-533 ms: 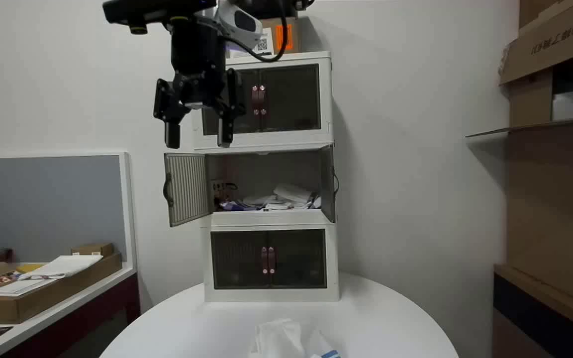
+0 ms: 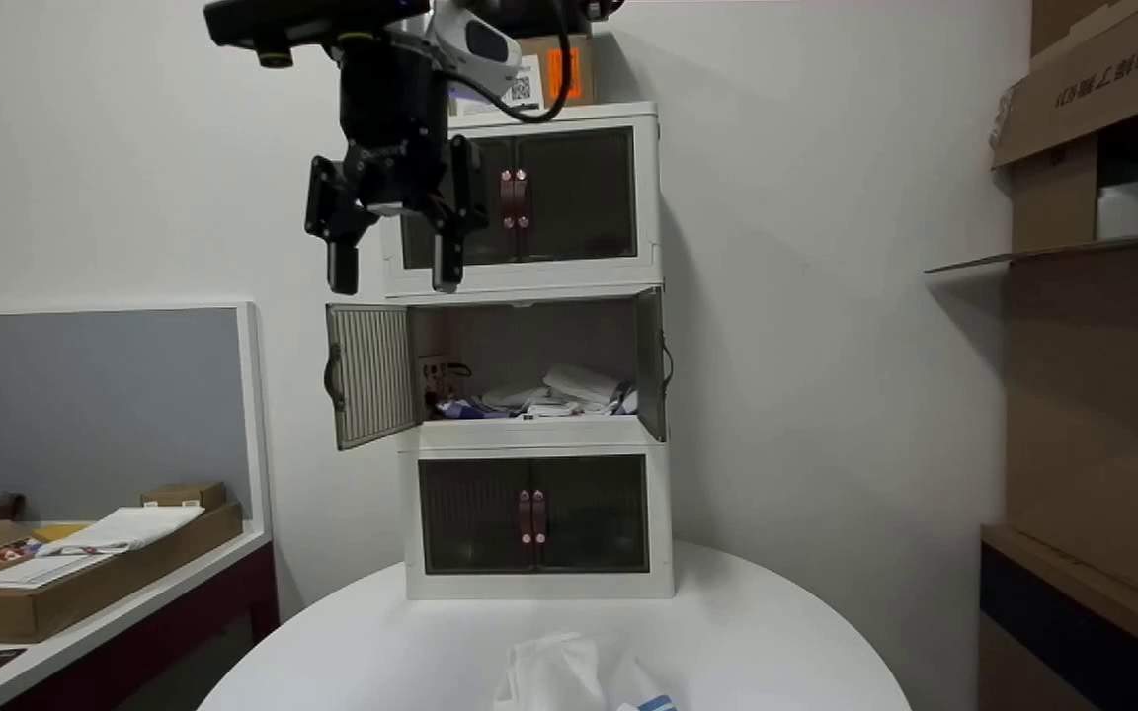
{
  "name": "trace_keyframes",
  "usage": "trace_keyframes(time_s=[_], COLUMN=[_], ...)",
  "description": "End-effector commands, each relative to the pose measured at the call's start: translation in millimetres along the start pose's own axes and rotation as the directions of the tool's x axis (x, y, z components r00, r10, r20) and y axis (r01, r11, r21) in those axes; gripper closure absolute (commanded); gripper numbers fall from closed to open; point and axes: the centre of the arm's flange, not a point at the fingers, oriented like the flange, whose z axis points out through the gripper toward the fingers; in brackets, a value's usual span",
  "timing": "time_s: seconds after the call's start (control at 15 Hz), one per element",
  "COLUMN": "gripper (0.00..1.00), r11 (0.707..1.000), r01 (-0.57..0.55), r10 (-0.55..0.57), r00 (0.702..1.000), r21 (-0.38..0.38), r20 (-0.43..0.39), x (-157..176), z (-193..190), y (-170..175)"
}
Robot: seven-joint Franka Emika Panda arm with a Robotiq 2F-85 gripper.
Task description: Remove one towel from the middle cabinet
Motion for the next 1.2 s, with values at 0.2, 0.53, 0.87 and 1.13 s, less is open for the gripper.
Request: trace_keyframes(time_s=[0.2,0.53,0.87,1.13], gripper=[0.0,0.0,0.0,0.0], r11=[0.986,0.965,0.91,0.847], r01=[-0.12,-0.261,-0.384,-0.427], r10=[0.095,0.24,0.41,0.532], r00=[0.974,0.904,0.777,0.675], r21=[-0.114,-0.013,0.157,0.317], r20=[-0.204,-0.355,-0.478,-0.511], x=[-60.9,-85.6,-45.3,20.2], z=[56.9,127.4,147.5,155.1], y=[-32.1,-59.7,-49.7,-26.3])
